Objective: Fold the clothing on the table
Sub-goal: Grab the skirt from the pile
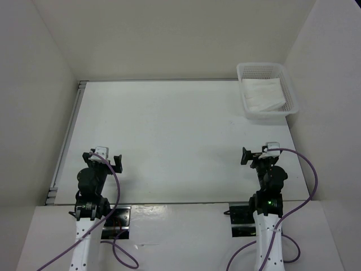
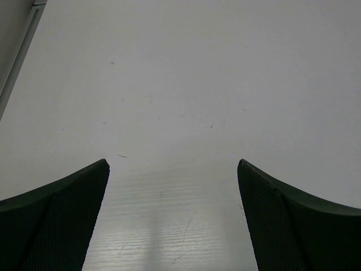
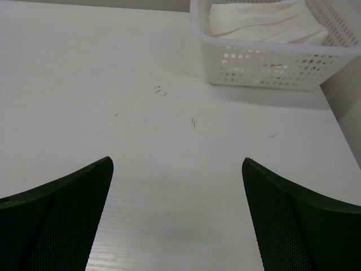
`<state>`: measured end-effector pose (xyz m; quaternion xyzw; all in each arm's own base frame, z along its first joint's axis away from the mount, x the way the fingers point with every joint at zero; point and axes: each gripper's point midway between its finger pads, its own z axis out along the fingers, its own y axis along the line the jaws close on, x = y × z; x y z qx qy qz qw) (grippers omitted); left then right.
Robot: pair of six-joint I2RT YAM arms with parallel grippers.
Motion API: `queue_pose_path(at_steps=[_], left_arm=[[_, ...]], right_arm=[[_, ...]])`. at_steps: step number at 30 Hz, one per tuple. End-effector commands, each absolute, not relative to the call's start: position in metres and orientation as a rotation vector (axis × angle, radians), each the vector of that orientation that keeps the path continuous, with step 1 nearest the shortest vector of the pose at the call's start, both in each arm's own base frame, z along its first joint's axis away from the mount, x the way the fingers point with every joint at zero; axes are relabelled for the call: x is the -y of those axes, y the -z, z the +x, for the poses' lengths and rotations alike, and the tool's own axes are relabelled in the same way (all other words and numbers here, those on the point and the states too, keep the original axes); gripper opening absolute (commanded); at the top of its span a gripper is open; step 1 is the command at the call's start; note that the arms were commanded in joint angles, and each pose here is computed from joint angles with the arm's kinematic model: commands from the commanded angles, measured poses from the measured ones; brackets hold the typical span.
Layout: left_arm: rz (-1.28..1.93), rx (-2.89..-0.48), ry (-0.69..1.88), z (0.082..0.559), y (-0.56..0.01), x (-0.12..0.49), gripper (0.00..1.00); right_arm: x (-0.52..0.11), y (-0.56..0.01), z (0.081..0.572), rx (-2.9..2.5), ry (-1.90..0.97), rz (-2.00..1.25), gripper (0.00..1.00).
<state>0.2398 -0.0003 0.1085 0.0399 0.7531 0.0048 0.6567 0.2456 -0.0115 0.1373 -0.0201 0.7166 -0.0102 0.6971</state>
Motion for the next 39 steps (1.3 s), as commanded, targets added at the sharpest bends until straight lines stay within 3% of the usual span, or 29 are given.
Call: queue_pose_path(at_steps=[1,15,20,25,29,35,36,37,39], left_arm=[[0.104,-1.601,-0.037,0.242,-0.121,-0.001,1.0],[0.104,-1.601,-0.037,0.242,-0.121,-0.001,1.0],[0.104,-1.601,-0.037,0.242,-0.121,-0.001,1.0],[0.104,-1.601,-0.037,0.242,-0.121,-0.001,1.0],[0.104,-1.601,-0.037,0.242,-0.121,-0.001,1.0],[0.104,-1.601,-0.037,0.242,-0.121,-0.001,1.0],[0.104,-1.601,-0.037,0.242,-0.121,-0.001,1.0],[0.104,-1.601,-0.037,0.242,-0.121,-0.001,1.0],[0.104,-1.601,-0.037,0.242,-0.121,-0.001,1.0]], right_arm=[[0.01,-0.132,0.246,-1.556,0.032,-0.065,0.98],[0.002,-0.14,0.245,-1.534,0.022,-0.146,0.98],[-0.014,-0.229,0.226,-1.347,0.027,-0.253,0.98],[0.024,-0.334,0.194,-1.068,0.099,0.074,0.98],[0.014,-0.339,0.221,-1.279,-0.01,0.082,0.98],[0.019,-0.302,0.312,-1.876,-0.131,0.2,0.98],[0.022,-0.32,0.322,-1.889,-0.123,0.191,0.98],[0.033,-0.29,0.331,-2.019,-0.112,0.227,0.98],[0.036,-0.296,0.338,-2.063,-0.089,0.182,0.98]])
